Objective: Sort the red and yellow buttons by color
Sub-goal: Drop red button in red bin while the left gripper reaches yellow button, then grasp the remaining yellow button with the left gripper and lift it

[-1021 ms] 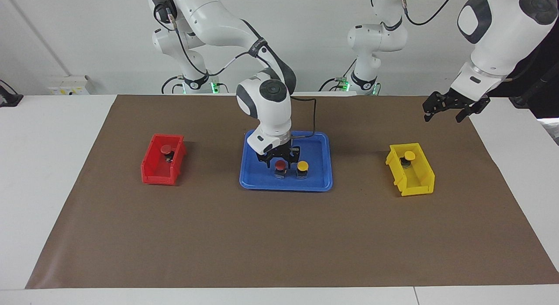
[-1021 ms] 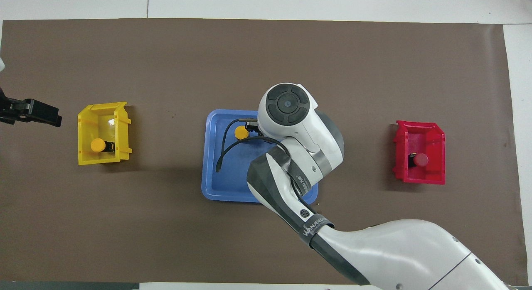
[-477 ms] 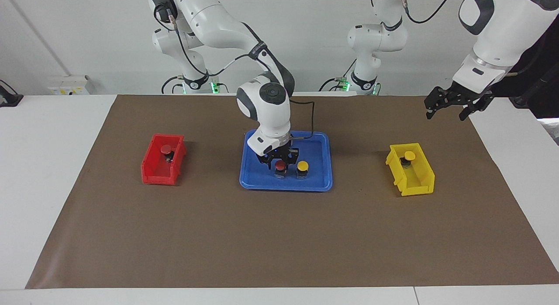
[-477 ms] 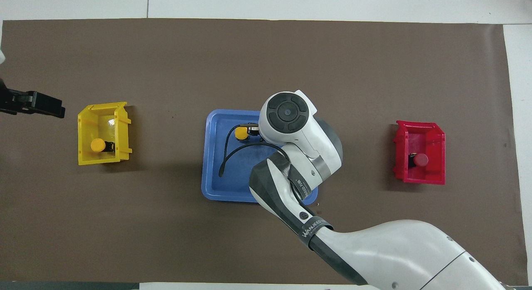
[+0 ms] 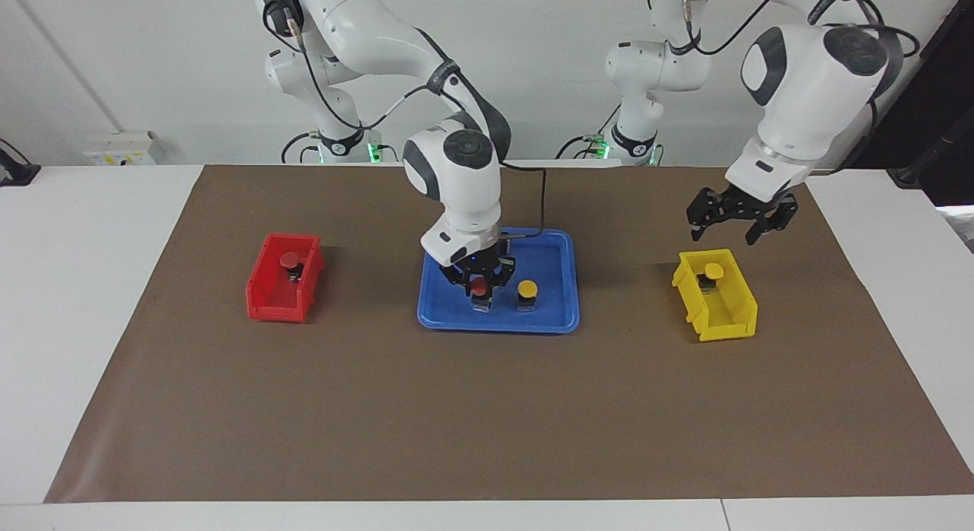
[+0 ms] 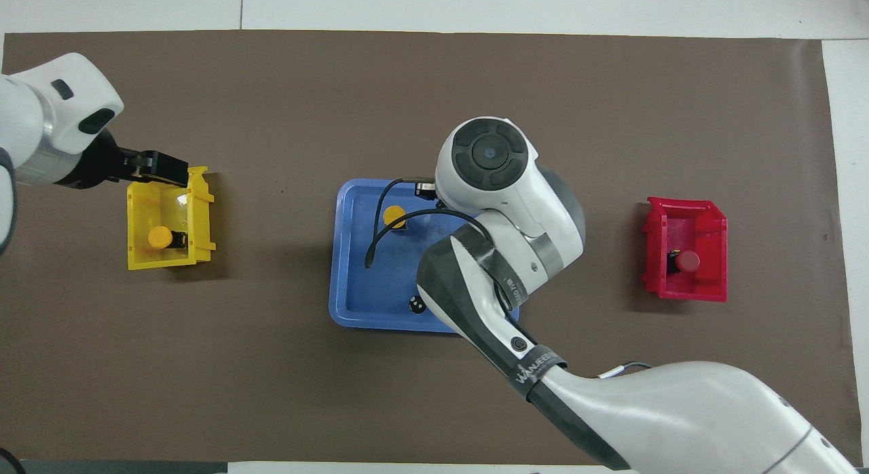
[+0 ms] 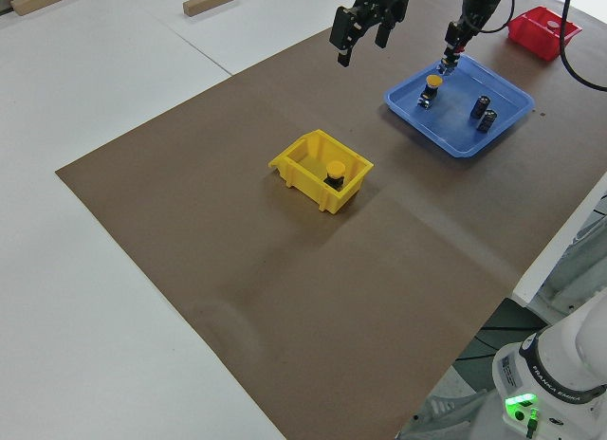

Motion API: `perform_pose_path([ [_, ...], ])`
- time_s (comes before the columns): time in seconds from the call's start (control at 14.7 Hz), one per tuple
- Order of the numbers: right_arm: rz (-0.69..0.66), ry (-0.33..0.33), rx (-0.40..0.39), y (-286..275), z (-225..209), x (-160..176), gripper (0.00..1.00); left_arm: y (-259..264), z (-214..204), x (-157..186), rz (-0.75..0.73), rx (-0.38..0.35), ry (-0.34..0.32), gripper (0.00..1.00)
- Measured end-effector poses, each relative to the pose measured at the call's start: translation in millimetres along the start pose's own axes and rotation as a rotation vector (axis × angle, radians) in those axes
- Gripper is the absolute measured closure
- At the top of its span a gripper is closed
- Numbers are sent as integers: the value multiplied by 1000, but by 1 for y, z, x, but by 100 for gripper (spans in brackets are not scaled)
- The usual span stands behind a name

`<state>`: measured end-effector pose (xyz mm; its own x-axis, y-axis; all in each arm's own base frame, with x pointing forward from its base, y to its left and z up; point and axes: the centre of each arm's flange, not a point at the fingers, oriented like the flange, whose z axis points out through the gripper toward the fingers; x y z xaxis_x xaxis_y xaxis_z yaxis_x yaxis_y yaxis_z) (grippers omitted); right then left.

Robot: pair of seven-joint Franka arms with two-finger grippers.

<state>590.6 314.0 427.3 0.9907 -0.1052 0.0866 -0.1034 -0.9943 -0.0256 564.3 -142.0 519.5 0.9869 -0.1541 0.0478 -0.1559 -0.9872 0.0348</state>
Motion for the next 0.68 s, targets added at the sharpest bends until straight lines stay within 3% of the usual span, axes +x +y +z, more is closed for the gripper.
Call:
perform_pose_path([
  [0.27,-43,-23,-68,159,-67,27,59,122,80,4,-34,2,-5,0],
  [0.68,-119,-112,-77,304,-37,22,59,215,153,-11,-44,-32,-24,0],
])
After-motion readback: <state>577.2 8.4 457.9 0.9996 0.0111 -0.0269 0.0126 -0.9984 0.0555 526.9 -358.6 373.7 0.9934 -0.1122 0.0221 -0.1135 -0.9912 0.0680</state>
